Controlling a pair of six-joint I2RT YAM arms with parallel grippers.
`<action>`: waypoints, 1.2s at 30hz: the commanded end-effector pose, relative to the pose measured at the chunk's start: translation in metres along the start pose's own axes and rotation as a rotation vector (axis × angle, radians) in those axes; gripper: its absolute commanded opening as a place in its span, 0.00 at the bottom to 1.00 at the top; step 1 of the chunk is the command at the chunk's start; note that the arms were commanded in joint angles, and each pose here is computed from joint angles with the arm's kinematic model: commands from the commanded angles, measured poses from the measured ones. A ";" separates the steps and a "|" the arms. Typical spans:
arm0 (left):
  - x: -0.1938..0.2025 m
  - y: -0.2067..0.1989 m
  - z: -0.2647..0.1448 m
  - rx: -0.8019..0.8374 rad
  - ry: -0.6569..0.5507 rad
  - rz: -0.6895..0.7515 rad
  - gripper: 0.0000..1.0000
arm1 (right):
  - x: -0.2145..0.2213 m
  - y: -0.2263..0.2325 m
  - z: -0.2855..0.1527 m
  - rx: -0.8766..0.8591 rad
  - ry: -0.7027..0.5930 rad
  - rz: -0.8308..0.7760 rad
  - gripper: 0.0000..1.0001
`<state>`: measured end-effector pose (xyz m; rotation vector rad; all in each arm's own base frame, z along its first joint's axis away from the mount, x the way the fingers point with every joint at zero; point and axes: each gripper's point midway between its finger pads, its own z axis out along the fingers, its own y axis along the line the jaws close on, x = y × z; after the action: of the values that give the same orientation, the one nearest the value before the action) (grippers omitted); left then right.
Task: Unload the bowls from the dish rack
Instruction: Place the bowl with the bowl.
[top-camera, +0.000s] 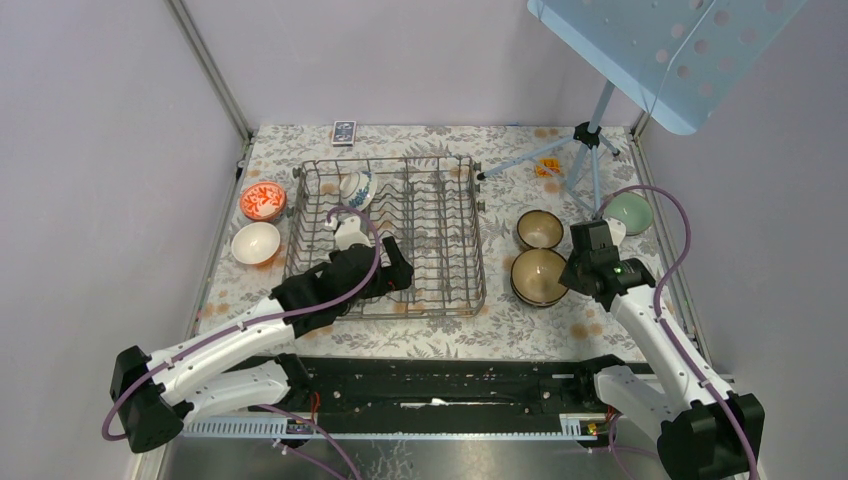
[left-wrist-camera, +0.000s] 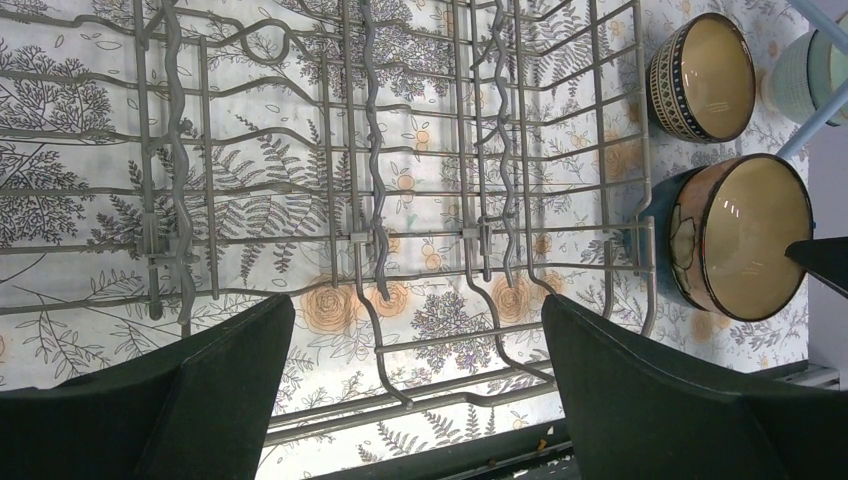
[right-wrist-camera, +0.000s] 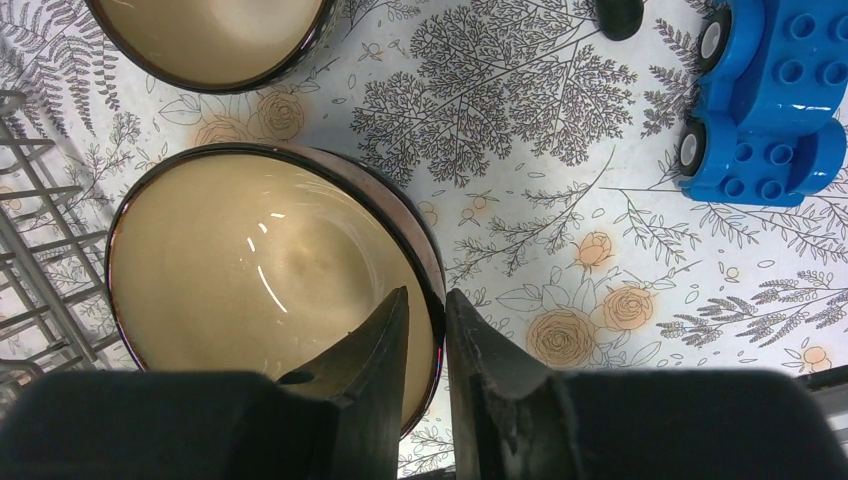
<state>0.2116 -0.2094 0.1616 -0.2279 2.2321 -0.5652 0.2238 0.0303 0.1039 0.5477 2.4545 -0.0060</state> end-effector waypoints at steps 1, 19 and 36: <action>-0.007 -0.010 -0.001 0.040 -0.023 -0.035 0.99 | -0.004 0.007 -0.004 -0.037 -0.013 0.031 0.26; -0.004 -0.011 0.002 0.041 -0.014 -0.036 0.99 | 0.005 0.007 -0.002 -0.036 0.020 0.061 0.16; -0.019 -0.012 -0.005 0.033 -0.056 0.007 0.99 | -0.043 0.018 -0.055 -0.104 -0.095 0.028 0.64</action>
<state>0.2112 -0.2120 0.1614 -0.2267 2.2359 -0.5780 0.2179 0.0349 0.1120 0.5970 2.4661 0.0349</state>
